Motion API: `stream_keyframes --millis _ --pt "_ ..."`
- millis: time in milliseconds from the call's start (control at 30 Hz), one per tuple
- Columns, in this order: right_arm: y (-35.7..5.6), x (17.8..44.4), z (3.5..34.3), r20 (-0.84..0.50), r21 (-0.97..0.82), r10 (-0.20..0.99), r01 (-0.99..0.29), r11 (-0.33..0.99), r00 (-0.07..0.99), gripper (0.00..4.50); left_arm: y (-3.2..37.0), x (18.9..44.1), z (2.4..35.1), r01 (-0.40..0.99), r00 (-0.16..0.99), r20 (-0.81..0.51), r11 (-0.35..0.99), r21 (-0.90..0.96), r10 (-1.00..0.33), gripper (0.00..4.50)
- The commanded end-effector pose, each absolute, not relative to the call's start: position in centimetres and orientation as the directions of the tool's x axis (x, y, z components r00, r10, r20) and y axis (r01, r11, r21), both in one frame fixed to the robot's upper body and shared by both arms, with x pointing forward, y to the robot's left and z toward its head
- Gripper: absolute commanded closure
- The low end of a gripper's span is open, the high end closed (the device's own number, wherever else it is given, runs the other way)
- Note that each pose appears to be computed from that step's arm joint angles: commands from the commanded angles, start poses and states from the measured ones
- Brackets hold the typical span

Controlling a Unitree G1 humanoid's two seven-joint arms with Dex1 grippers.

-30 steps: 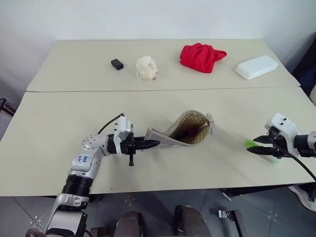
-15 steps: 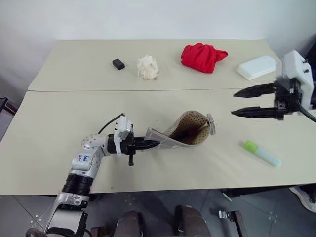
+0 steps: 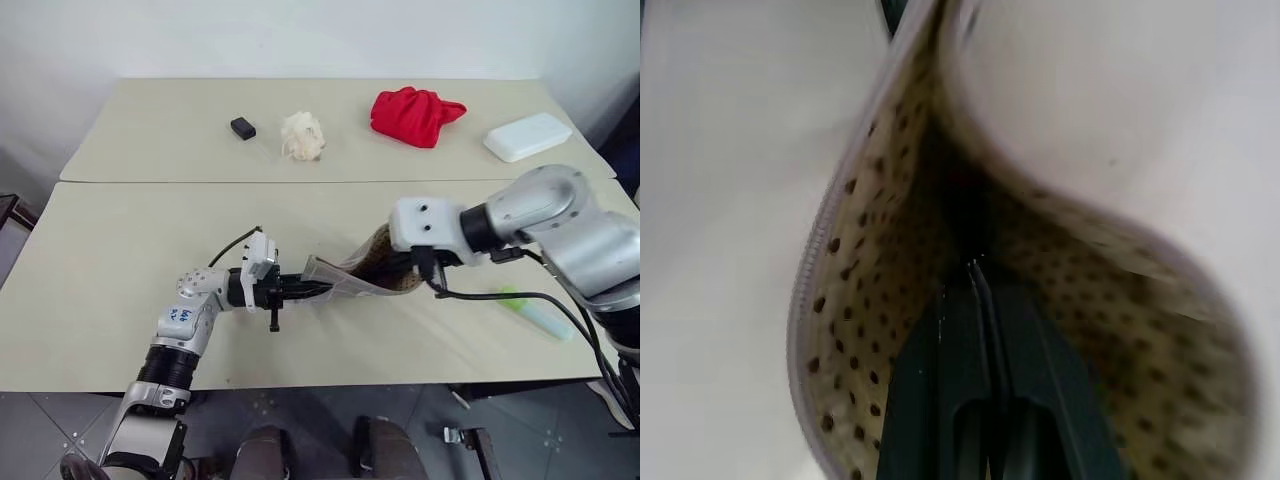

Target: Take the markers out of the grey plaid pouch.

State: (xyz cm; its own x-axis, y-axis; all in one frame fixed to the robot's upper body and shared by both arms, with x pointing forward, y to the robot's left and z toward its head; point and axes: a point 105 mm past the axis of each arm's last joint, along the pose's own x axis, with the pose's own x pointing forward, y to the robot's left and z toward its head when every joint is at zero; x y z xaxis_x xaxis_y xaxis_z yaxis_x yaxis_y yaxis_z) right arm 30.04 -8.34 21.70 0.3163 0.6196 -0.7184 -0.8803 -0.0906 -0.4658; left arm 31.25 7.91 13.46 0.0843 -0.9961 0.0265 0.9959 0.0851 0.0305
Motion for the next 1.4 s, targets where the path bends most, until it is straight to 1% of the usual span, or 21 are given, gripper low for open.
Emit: stream_keyframes --millis 33,100,267,300,367,433,500,600,633,667,767,833,1067,1133,1233,1400 --pt "-7.6 31.0 21.9 -0.728 -0.525 0.578 -0.842 -0.123 0.369 4.46 7.4 31.2 13.8 0.996 0.071 0.030 0.073 0.057 -0.997 4.50" --pt "-7.8 31.8 21.1 -0.745 -0.547 0.527 -0.827 -0.133 0.408 4.46 7.4 31.2 13.8 0.996 0.069 0.031 0.070 0.056 -0.997 4.50" --pt "-6.7 32.0 20.4 -0.753 -0.560 0.515 -0.810 -0.173 0.410 4.46 7.5 31.2 13.7 0.995 0.076 0.033 0.078 0.057 -0.997 4.50" --pt "-6.7 32.1 20.2 -0.757 -0.563 0.506 -0.806 -0.183 0.414 4.29 7.5 31.2 13.8 0.995 0.077 0.035 0.078 0.056 -0.996 4.50" --pt "-7.0 32.0 19.9 -0.777 -0.555 0.479 -0.803 -0.216 0.408 3.89 7.5 31.2 13.8 0.995 0.078 0.036 0.080 0.054 -0.996 4.50" --pt "-7.3 32.2 19.9 -0.774 -0.572 0.468 -0.789 -0.225 0.427 3.31 7.6 31.2 13.8 0.995 0.080 0.036 0.082 0.054 -0.996 4.50" --pt "-7.4 32.3 20.4 -0.756 -0.604 0.470 -0.763 -0.231 0.456 2.62 7.7 31.2 13.8 0.995 0.087 0.037 0.089 0.053 -0.996 4.50" --pt "-7.4 31.9 20.9 -0.744 -0.626 0.475 -0.739 -0.250 0.470 1.61 7.8 31.2 13.8 0.994 0.091 0.035 0.093 0.053 -0.995 4.50" --pt "-7.5 31.8 20.9 -0.745 -0.625 0.476 -0.739 -0.252 0.467 1.18 7.8 31.2 13.8 0.994 0.092 0.035 0.094 0.053 -0.995 4.50" --pt "-7.5 31.6 20.8 -0.748 -0.620 0.477 -0.742 -0.255 0.462 0.97 7.8 31.2 13.7 0.994 0.093 0.035 0.095 0.052 -0.995 4.50" --pt "-7.7 31.2 20.0 -0.768 -0.587 0.474 -0.767 -0.257 0.429 0.02 7.8 31.2 13.7 0.994 0.093 0.035 0.094 0.051 -0.995 4.50" --pt "-7.5 31.3 19.3 -0.772 -0.572 0.483 -0.782 -0.247 0.412 0.02 7.8 31.2 13.7 0.994 0.091 0.037 0.092 0.052 -0.995 4.50" --pt "-7.2 32.9 18.1 -0.781 -0.561 0.469 -0.795 -0.233 0.413 0.02 7.7 31.3 13.8 0.995 0.086 0.038 0.088 0.054 -0.996 4.50" --pt "-7.3 33.5 17.6 -0.791 -0.565 0.437 -0.785 -0.254 0.427 0.02 7.6 31.3 13.8 0.995 0.084 0.039 0.086 0.053 -0.996 4.50" --pt "-7.4 34.8 17.5 -0.791 -0.598 0.379 -0.739 -0.312 0.480 0.02 7.5 31.3 13.8 0.995 0.080 0.042 0.082 0.051 -0.996 4.50" --pt "-7.9 34.9 16.3 -0.830 -0.547 0.332 -0.768 -0.333 0.447 0.02 7.5 31.4 14.1 0.995 0.079 0.046 0.081 0.052 -0.996 4.50"
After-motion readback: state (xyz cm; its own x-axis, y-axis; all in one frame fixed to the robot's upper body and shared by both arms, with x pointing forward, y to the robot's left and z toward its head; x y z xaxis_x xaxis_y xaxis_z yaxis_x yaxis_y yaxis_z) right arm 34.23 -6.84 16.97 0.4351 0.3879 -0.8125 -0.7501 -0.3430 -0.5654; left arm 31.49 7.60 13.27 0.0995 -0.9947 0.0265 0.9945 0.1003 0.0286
